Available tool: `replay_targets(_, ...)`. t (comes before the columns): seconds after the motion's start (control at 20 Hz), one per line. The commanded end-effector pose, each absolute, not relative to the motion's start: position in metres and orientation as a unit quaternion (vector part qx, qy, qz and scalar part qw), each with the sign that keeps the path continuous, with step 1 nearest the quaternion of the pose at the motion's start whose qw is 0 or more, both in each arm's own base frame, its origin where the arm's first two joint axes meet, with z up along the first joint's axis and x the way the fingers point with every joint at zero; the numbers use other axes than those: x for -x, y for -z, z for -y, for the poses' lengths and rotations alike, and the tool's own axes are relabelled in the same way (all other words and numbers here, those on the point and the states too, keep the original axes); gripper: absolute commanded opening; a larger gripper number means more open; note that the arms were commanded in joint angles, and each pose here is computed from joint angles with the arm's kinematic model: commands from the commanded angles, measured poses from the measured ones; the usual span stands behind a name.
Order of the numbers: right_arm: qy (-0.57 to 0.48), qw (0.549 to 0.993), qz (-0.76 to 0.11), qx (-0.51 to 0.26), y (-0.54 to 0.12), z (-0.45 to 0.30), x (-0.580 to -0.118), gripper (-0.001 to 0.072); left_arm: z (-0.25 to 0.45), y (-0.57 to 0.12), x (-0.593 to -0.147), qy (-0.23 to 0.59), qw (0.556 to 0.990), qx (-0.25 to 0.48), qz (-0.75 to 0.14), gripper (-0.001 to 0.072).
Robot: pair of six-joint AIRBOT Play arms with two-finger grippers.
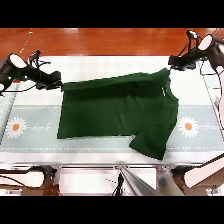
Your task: Fold the shirts.
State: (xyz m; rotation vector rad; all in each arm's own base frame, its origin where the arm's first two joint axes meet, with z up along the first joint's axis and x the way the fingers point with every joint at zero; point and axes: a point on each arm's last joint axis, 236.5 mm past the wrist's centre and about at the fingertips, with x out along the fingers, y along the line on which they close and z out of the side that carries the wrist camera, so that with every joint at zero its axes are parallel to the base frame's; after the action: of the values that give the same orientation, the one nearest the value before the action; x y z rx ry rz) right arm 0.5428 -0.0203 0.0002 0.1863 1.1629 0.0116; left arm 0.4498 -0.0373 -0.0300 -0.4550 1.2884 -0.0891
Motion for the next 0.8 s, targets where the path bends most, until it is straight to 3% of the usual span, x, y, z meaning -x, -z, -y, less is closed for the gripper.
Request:
replay_targets(0.0,-0.022,0.811,-0.584,0.000,-0.035,0.046,-0.507,0.0493,0.008,0.027,-0.413,0.031,0.736,0.154,-0.658,0.0688)
replay_targets(0.1,0.008,0.807,-0.591,-0.015,-0.072,0.075,-0.474,0.0457,-0.037,0.016,-0.366,-0.010,0.694,0.082,-0.715,0.0687)
replay_targets(0.15,0.034,0.791,-0.611,-0.011,-0.080,0.095,-0.451,0.0406,-0.047,0.011,-0.344,-0.021,0.675,0.080,-0.733,0.0656)
replay_targets(0.25,0.090,0.768,-0.633,-0.029,-0.079,0.130,-0.417,0.0373,-0.037,0.008,-0.321,-0.013,0.684,0.116,-0.720,0.0649)
replay_targets(0.3,0.091,0.755,-0.648,-0.047,-0.067,0.136,-0.399,0.0379,-0.031,0.015,-0.308,-0.011,0.691,0.131,-0.711,0.0649)
replay_targets(0.35,0.071,0.744,-0.660,-0.073,-0.051,0.132,-0.382,0.0446,-0.024,0.031,-0.285,-0.011,0.681,0.145,-0.717,0.0649)
replay_targets(0.4,0.046,0.739,-0.665,-0.101,-0.034,0.124,-0.369,0.0478,-0.014,0.050,-0.253,-0.007,0.650,0.160,-0.743,0.0649)
replay_targets(0.55,0.026,0.735,-0.660,-0.155,0.004,0.117,-0.336,0.0477,0.015,0.087,-0.188,0.049,0.582,0.178,-0.792,0.0649)
replay_targets(0.75,0.027,0.738,-0.649,-0.183,0.018,0.113,-0.315,0.0475,0.035,0.104,-0.196,0.068,0.604,0.216,-0.764,0.0649)
